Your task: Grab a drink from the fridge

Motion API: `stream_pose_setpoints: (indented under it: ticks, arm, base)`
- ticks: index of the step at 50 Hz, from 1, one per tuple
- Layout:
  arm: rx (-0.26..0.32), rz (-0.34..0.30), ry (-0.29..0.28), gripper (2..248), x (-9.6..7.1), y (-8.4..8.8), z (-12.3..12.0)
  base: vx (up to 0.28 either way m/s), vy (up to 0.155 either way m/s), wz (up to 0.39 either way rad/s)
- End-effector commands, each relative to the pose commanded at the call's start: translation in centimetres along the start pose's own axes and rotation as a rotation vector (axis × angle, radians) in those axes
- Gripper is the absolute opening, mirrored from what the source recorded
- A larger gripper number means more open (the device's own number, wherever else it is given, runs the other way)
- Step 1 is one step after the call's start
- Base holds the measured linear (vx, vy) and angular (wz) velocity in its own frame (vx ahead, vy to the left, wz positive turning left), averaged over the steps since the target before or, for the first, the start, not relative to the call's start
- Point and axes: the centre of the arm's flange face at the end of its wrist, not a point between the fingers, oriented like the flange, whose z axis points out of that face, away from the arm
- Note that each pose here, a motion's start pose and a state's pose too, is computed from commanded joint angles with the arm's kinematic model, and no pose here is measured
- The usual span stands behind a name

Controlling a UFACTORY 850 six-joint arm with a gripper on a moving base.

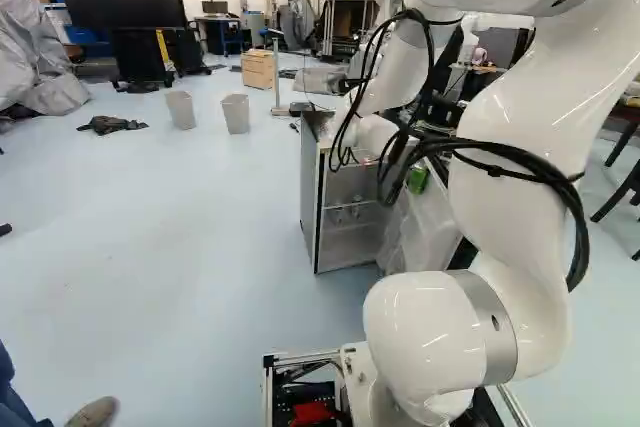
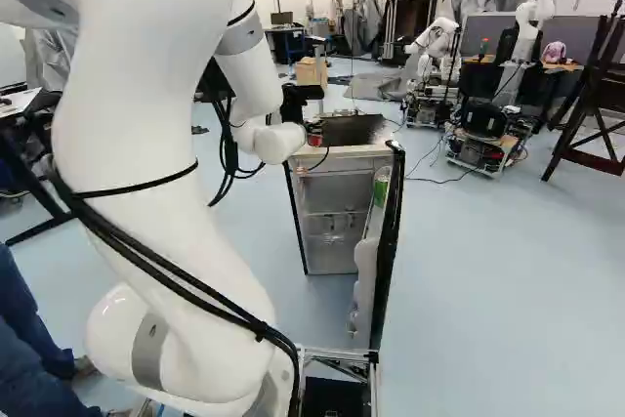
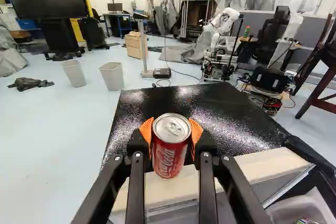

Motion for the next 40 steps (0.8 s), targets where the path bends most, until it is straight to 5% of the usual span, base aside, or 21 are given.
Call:
stream_pose_setpoints:
  ticks: [40]
  arm:
    - [0.002,-0.003,-0.013,94,-0.62,0.01,0.55]
  base:
    - [0.0,0.0,0.0]
